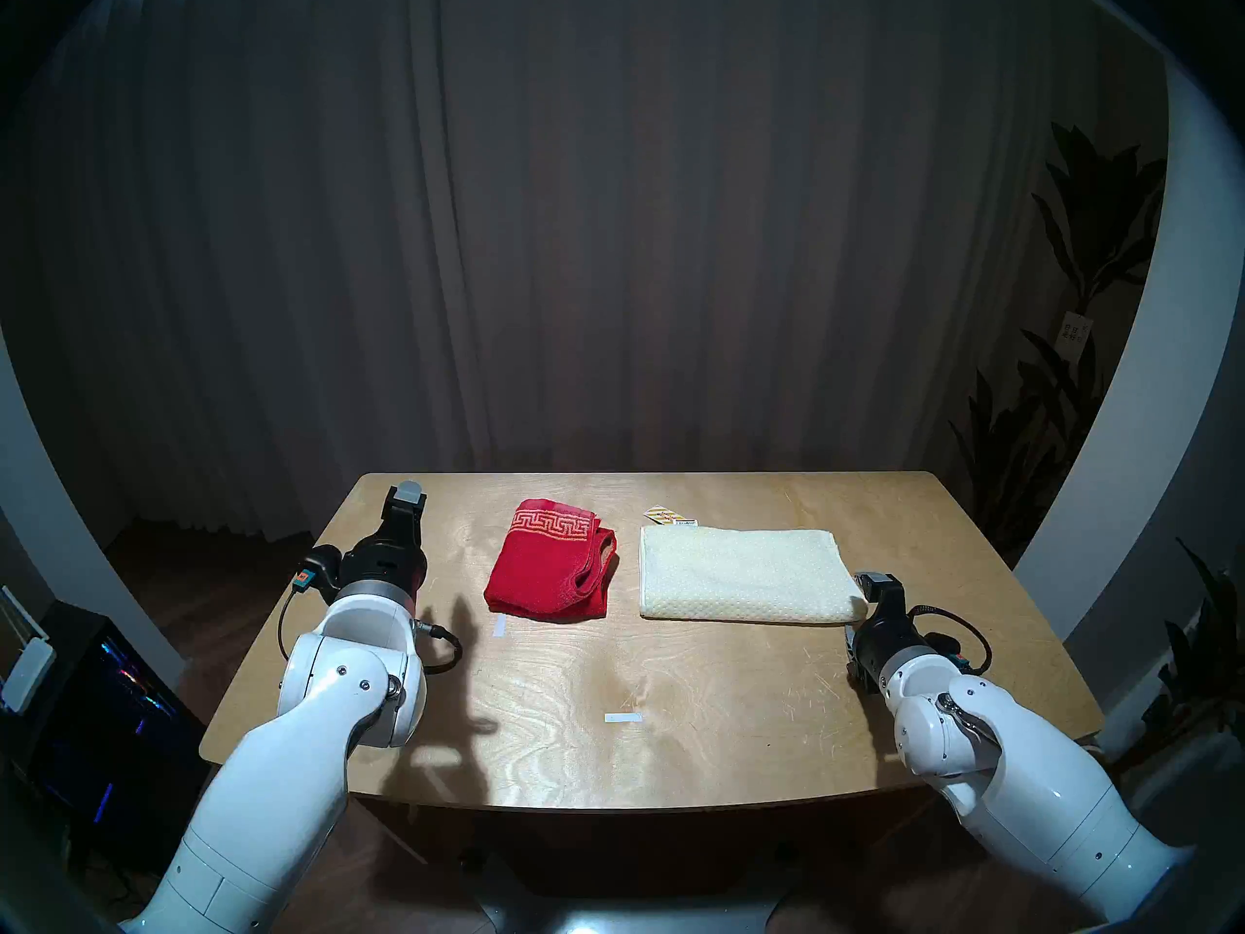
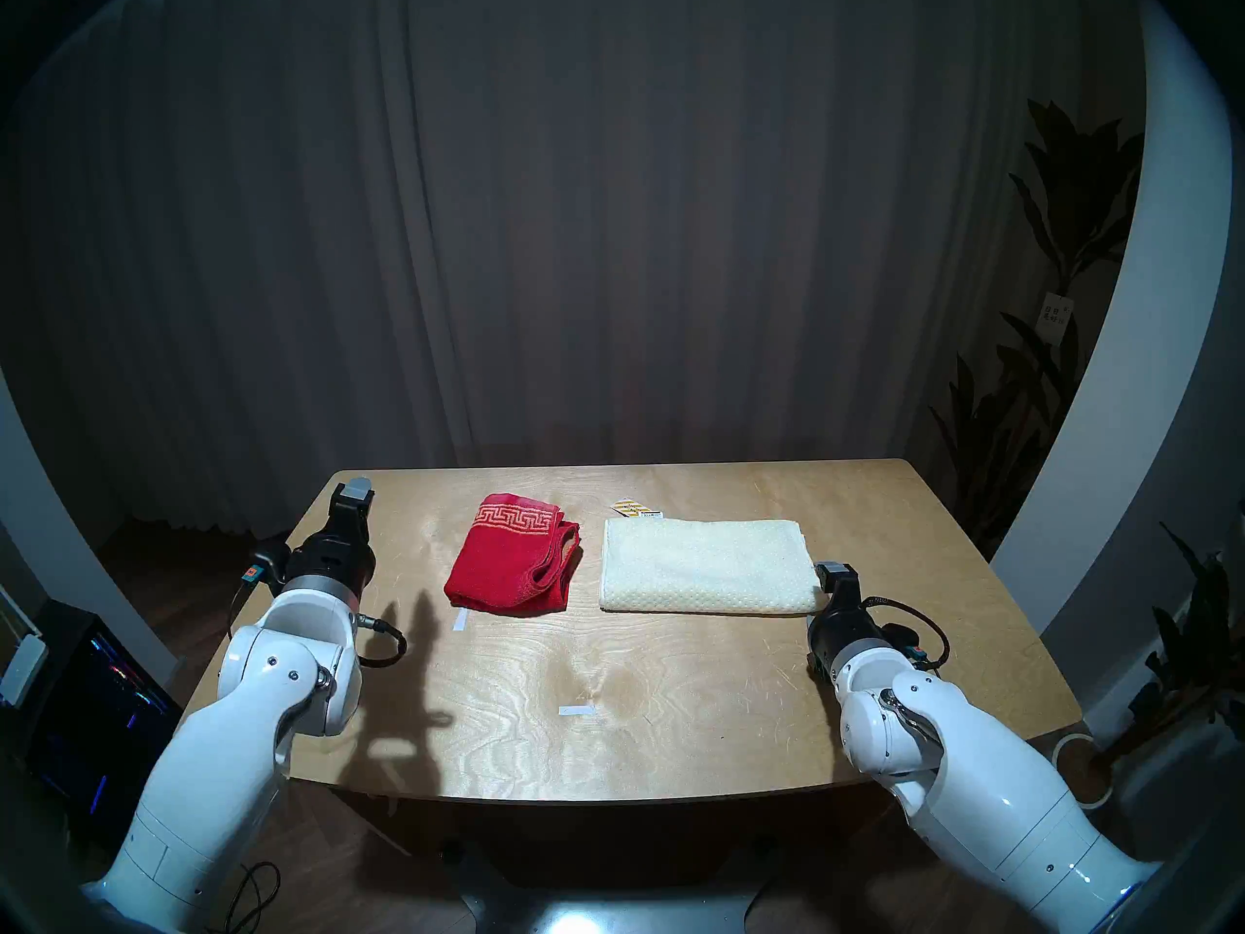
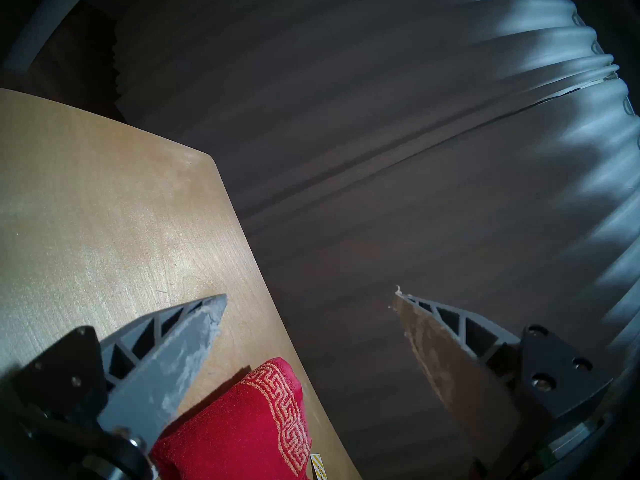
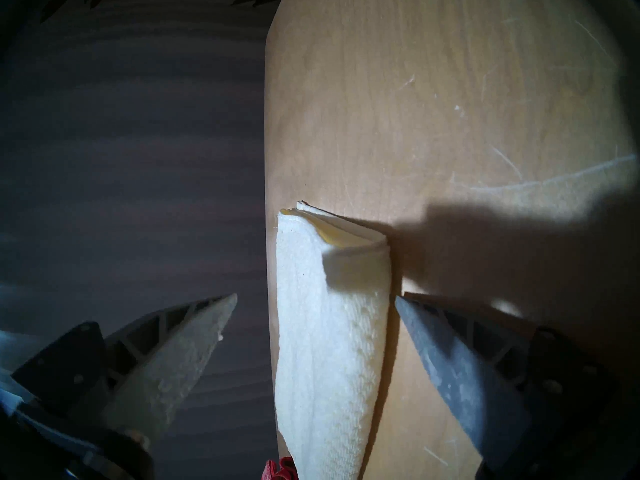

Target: Fold each towel twice and stack them on table

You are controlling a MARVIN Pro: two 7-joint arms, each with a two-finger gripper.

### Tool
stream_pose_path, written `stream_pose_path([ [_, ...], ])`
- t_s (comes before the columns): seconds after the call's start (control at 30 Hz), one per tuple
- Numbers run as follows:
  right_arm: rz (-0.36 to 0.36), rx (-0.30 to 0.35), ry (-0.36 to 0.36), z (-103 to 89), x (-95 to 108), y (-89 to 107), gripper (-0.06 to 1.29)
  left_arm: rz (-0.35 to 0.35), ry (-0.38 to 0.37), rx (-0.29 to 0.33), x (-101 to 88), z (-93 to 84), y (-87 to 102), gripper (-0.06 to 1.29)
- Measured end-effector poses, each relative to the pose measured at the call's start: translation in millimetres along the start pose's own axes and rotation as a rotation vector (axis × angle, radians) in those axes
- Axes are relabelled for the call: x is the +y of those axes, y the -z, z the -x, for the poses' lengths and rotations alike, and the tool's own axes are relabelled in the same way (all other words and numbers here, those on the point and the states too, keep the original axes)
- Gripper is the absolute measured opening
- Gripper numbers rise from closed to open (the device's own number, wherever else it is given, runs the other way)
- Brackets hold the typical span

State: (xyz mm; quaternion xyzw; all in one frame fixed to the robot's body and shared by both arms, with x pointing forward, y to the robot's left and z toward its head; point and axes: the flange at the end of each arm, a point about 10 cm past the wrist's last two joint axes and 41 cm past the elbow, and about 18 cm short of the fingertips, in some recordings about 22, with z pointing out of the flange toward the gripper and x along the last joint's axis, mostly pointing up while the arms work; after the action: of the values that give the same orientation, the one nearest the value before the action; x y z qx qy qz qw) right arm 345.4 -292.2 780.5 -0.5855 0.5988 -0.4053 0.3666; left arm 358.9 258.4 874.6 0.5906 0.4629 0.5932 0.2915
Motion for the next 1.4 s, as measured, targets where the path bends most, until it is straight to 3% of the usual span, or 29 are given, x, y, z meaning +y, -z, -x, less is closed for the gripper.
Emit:
stream_pose_path([
  [0.4, 0.070, 0.039, 0.009, -2.0, -12.4, -9.3, 1.22, -0.016, 0.015, -0.010, -2.3, -0.6, -2.8, 1.21],
  [0.7, 0.072, 0.053, 0.010, -5.0, -14.8, -19.5, 1.22, -0.017, 0.008, -0.012, -2.7, -1.0, -4.6, 1.21],
  [1.2, 0.044, 0.038, 0.040, 7.9, -18.7, -33.8, 1.22, -0.026, 0.003, -0.001, -2.4, -2.9, -6.4, 1.21],
  [1.4, 0.064, 0.032, 0.049, 13.0, -9.6, -35.5, 1.22, -0.029, 0.002, 0.002, -3.0, -3.6, -7.4, 1.21],
])
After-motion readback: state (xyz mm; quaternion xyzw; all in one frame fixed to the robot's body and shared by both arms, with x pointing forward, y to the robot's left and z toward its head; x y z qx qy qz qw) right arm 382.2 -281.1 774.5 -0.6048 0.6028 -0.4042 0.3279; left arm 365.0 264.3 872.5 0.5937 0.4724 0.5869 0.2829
